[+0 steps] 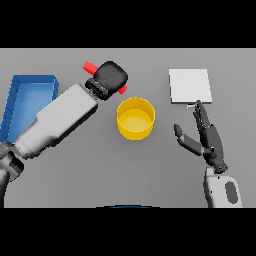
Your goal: Pick up the red beaker and tilt it to pour out 1 green nut into yellow bowl. Pick up the yellow bowl and place it on the metallic measuring scale.
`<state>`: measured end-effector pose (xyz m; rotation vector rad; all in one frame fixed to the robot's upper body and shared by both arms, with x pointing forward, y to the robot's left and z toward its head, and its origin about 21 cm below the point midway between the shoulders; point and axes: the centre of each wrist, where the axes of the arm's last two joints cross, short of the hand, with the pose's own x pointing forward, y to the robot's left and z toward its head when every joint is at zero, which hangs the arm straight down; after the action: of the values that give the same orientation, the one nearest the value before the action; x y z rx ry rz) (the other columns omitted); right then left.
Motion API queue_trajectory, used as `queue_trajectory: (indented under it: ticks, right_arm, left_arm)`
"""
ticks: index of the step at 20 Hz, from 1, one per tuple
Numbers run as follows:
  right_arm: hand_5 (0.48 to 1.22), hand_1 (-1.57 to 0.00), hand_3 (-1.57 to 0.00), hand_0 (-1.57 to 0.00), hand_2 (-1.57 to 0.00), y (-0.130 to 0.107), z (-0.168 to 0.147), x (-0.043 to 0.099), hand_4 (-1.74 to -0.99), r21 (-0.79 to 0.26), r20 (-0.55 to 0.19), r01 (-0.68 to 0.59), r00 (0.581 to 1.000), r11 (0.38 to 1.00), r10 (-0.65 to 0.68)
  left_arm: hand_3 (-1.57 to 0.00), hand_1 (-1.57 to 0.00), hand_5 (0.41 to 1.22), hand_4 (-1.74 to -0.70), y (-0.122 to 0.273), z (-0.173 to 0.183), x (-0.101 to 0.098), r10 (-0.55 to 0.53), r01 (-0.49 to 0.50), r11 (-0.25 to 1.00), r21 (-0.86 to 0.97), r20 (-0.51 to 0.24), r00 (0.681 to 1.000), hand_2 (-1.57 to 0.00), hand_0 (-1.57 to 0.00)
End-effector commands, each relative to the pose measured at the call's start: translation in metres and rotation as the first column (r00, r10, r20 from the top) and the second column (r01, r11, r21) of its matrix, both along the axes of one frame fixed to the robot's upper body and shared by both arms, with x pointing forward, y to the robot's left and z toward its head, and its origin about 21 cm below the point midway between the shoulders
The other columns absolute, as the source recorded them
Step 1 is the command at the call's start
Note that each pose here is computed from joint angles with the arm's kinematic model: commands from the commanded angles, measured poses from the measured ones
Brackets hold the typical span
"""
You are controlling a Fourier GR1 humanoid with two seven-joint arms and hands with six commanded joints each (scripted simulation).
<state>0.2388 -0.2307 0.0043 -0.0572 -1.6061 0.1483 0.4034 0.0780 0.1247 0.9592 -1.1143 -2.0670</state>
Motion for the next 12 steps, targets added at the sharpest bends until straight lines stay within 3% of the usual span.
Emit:
queue_trajectory:
  ticks: [1,5,12]
  right_arm:
    - [0.607,0.00,0.00,0.00,0.00,0.002,0.002,0.000,-1.301,-0.002,0.002,0.002,1.000,1.000,-0.002]
    - [0.601,0.00,0.00,0.00,0.00,-0.001,0.000,-0.001,-1.300,-0.011,0.014,-0.006,1.000,1.000,0.006]
    - [0.604,0.00,0.00,0.00,0.00,-0.003,0.002,0.001,-1.287,-0.016,0.023,0.002,1.000,1.000,-0.002]
  left_arm:
    - [-1.20,-1.57,1.219,-1.71,-0.004,0.000,0.000,-0.018,0.017,0.999,0.042,0.007,1.000,-1.57,-1.57]
    - [-1.42,-1.57,1.220,-1.73,-0.024,0.003,0.000,-0.112,0.102,0.980,0.168,0.054,0.992,-1.57,-1.57]
    - [-1.54,-1.57,1.221,-1.74,-0.040,-0.008,-0.006,-0.226,0.169,0.909,0.381,0.110,0.968,-1.57,-1.57]
